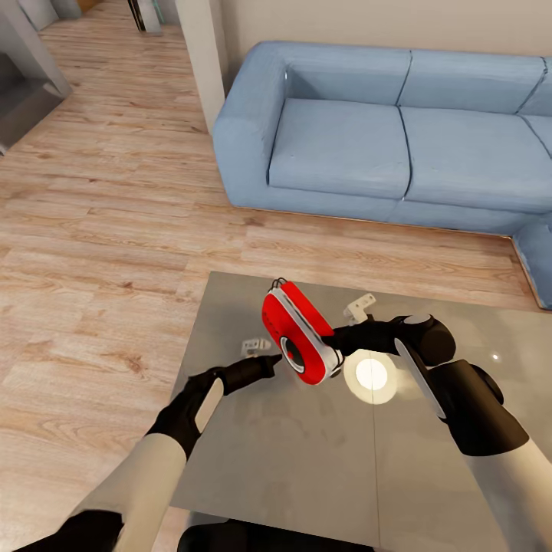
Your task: Turn on the radio receiver that's on the table in the living room.
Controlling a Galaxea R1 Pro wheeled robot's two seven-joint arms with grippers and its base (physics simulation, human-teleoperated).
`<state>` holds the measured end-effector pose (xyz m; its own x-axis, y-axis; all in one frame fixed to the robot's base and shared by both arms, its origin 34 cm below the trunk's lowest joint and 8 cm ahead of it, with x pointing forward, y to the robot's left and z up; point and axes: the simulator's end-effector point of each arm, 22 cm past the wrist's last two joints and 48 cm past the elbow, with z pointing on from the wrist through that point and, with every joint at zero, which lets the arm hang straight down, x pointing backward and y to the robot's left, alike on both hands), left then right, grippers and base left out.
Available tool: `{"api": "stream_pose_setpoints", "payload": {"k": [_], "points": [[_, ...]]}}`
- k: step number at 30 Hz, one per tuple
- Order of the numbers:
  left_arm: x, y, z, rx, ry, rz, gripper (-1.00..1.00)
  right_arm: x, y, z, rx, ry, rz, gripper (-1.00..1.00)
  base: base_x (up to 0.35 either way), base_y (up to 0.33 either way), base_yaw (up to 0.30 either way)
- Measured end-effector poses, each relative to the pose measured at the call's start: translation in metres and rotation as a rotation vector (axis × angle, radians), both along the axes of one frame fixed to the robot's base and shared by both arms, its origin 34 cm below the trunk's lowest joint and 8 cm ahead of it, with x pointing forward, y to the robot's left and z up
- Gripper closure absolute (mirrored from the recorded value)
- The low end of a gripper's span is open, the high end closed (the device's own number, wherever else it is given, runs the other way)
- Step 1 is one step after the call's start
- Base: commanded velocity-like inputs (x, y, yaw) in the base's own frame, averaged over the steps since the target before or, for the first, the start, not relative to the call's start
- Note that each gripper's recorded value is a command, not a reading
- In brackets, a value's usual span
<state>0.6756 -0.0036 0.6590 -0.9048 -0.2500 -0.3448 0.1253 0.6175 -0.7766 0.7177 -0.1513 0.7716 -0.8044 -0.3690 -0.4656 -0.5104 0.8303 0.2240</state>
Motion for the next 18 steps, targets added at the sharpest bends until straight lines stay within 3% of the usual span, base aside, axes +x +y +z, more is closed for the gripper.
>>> {"api": "stream_pose_setpoints", "payload": {"k": [7,18], "points": [[-0.006,-0.001,-0.005,0.001,0.014,-0.002,1.0,0.0,0.003,0.001,0.007,0.0,0.001,1.0,0.0,0.0,0.0],[0.006,-0.001,0.002,0.002,-0.036,0.008,1.0,0.0,0.007,0.001,0.014,0.001,0.001,1.0,0.0,0.0,0.0]]}}
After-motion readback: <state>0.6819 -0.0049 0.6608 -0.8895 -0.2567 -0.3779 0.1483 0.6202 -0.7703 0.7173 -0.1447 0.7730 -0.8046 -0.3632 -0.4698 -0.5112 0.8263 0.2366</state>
